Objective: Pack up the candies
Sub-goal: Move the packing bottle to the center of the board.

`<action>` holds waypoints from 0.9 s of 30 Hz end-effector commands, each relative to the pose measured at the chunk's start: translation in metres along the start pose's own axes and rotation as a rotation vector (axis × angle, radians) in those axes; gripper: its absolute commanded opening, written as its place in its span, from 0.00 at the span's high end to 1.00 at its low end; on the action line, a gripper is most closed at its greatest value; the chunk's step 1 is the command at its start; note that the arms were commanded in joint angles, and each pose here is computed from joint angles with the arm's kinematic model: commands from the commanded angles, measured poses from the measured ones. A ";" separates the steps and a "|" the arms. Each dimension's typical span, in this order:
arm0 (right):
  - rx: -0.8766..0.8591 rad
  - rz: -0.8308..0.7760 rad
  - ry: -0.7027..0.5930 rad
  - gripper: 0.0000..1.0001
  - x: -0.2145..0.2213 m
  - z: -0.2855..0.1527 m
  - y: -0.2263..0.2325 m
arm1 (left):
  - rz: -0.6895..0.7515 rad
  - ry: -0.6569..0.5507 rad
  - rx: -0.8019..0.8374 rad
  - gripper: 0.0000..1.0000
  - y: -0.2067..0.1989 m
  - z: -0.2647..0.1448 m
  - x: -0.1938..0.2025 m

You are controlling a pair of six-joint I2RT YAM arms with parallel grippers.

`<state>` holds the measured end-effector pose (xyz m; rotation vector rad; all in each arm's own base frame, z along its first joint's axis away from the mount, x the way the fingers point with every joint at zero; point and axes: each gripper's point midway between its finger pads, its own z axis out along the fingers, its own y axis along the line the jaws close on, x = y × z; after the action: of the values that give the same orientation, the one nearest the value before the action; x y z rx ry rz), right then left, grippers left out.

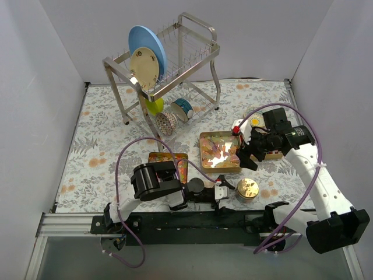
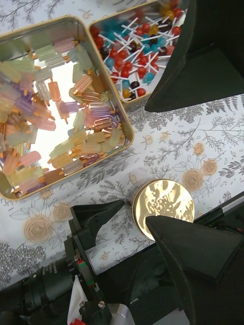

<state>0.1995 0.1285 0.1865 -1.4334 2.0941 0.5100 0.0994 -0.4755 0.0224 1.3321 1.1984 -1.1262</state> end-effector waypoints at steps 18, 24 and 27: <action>0.000 0.082 -0.049 0.12 -0.012 -0.028 -0.021 | 0.014 -0.550 -0.300 0.02 0.068 -0.008 -0.171; 0.006 0.095 -0.041 0.12 -0.010 -0.026 -0.023 | 0.016 -0.519 -0.116 0.02 0.019 -0.008 -0.157; 0.018 0.094 -0.036 0.12 -0.009 -0.031 -0.021 | -0.008 -0.506 -0.120 0.02 0.015 -0.001 -0.151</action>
<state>0.2174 0.1103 0.2051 -1.3235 2.1521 0.5518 0.1208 -0.4861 0.0532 1.1275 1.3135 -1.1160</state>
